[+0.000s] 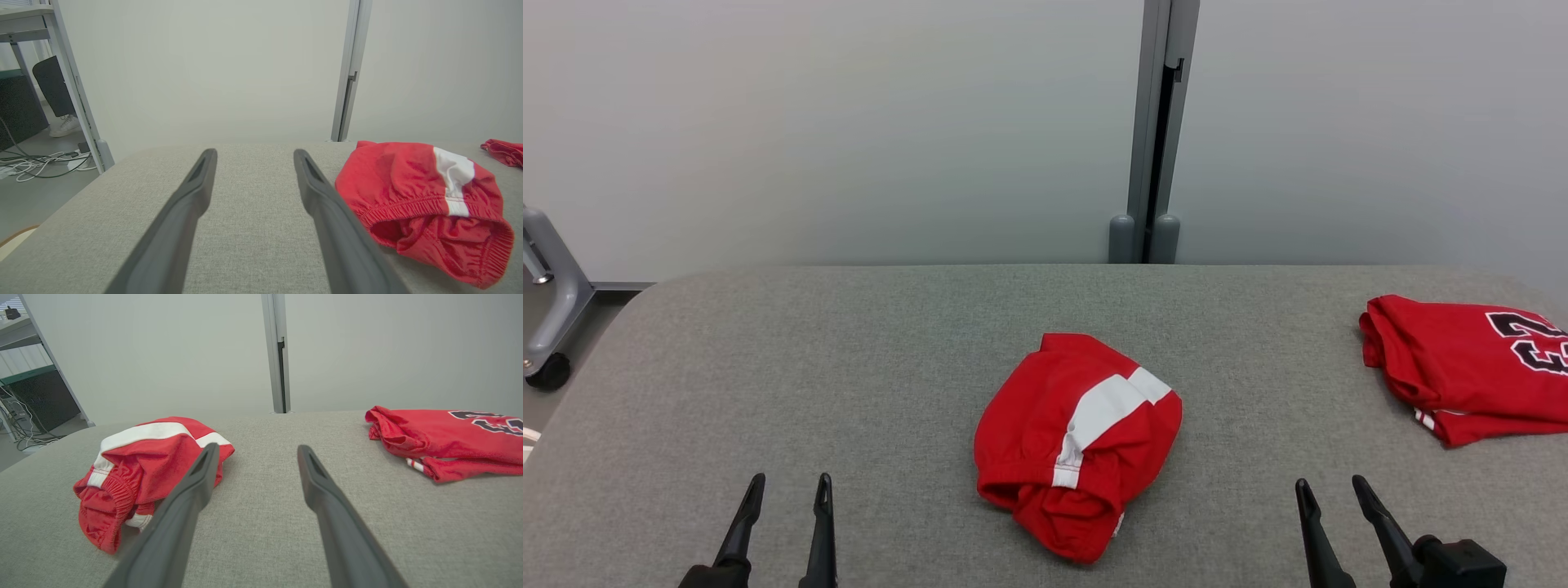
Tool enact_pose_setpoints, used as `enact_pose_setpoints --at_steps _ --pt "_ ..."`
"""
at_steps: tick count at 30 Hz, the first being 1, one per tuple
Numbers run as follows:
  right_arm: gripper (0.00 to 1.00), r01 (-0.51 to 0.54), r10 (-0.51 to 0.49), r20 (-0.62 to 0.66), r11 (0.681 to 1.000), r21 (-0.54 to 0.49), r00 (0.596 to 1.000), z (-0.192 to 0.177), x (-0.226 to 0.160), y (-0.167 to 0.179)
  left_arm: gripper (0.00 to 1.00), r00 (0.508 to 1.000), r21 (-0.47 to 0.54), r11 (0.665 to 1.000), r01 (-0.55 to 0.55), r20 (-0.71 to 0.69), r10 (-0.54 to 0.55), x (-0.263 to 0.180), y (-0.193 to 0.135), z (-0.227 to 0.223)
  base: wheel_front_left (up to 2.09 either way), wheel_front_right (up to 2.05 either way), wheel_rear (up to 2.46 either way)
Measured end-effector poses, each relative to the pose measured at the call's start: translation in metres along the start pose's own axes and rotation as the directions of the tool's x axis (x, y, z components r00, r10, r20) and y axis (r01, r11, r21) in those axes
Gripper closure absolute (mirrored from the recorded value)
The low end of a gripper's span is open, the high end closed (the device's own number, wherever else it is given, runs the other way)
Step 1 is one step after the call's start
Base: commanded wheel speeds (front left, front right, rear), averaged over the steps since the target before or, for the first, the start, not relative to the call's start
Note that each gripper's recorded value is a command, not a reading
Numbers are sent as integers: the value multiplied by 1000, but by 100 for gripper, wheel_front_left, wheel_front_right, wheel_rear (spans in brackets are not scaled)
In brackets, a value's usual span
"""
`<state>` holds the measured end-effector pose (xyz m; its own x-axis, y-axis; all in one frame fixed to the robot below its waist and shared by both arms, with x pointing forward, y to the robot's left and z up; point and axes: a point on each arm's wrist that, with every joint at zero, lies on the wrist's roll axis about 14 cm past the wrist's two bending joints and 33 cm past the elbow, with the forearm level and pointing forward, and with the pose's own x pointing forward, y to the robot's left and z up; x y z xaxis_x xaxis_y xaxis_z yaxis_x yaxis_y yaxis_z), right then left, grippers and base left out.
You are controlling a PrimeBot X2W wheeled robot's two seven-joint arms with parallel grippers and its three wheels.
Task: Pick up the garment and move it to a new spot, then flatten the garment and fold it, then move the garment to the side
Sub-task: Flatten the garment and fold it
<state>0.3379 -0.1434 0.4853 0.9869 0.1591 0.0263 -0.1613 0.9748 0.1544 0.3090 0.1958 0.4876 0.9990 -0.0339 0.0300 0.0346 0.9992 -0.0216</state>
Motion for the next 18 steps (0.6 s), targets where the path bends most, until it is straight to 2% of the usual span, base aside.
enact_pose_setpoints --at_steps 18 --pt "0 11 -11 -13 1000 4 1000 -4 -1 -3 0 1000 2 1000 17 -11 -17 5 -4 -3 0 0 0"
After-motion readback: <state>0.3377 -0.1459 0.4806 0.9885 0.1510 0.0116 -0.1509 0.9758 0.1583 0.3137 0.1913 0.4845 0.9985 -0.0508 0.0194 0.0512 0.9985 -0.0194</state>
